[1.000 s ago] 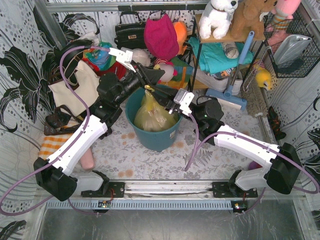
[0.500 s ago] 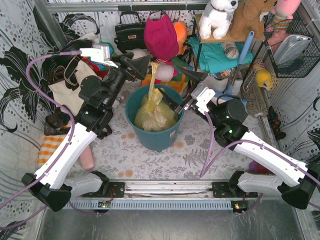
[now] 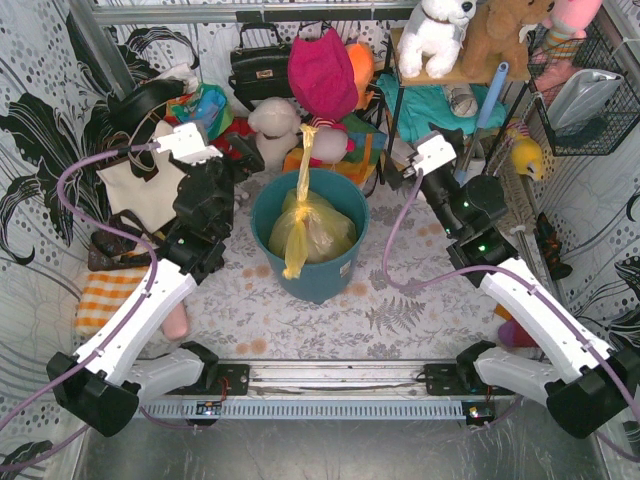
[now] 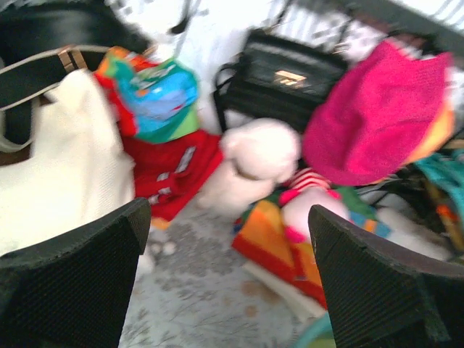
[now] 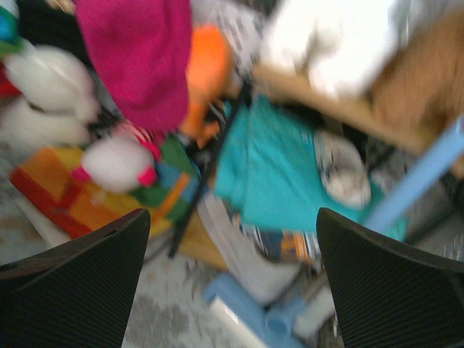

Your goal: Tie the trash bag

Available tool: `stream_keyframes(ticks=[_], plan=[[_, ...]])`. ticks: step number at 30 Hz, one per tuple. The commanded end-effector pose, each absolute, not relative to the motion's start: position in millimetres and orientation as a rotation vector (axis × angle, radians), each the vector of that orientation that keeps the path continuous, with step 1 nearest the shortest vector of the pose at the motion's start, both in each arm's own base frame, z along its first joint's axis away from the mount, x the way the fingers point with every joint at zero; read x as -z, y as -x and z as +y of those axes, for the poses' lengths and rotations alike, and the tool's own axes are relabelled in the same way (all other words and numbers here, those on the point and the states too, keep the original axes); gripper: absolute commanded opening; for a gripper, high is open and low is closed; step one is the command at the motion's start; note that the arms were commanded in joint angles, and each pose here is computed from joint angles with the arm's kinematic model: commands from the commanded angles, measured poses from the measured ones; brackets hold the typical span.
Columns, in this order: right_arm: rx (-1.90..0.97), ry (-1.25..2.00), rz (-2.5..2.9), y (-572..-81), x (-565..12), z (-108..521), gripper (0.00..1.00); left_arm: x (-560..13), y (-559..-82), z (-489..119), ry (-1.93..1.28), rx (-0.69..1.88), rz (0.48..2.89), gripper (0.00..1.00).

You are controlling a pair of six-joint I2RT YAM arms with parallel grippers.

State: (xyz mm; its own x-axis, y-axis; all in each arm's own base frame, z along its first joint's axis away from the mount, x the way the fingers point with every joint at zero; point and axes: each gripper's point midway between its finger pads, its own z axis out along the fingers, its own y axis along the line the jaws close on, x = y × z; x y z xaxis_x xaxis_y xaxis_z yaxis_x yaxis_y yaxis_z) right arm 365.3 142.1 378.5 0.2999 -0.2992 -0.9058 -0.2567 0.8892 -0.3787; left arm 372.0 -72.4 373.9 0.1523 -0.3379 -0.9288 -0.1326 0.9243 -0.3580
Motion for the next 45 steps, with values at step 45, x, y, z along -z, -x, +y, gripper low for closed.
stream_keyframes(ticks=[45], plan=[[0.063, -0.003, 1.782, -369.4, -70.2, -9.4, 0.97, -146.3, -372.8, -2.9, 0.292, -0.115, 1.609, 0.98]])
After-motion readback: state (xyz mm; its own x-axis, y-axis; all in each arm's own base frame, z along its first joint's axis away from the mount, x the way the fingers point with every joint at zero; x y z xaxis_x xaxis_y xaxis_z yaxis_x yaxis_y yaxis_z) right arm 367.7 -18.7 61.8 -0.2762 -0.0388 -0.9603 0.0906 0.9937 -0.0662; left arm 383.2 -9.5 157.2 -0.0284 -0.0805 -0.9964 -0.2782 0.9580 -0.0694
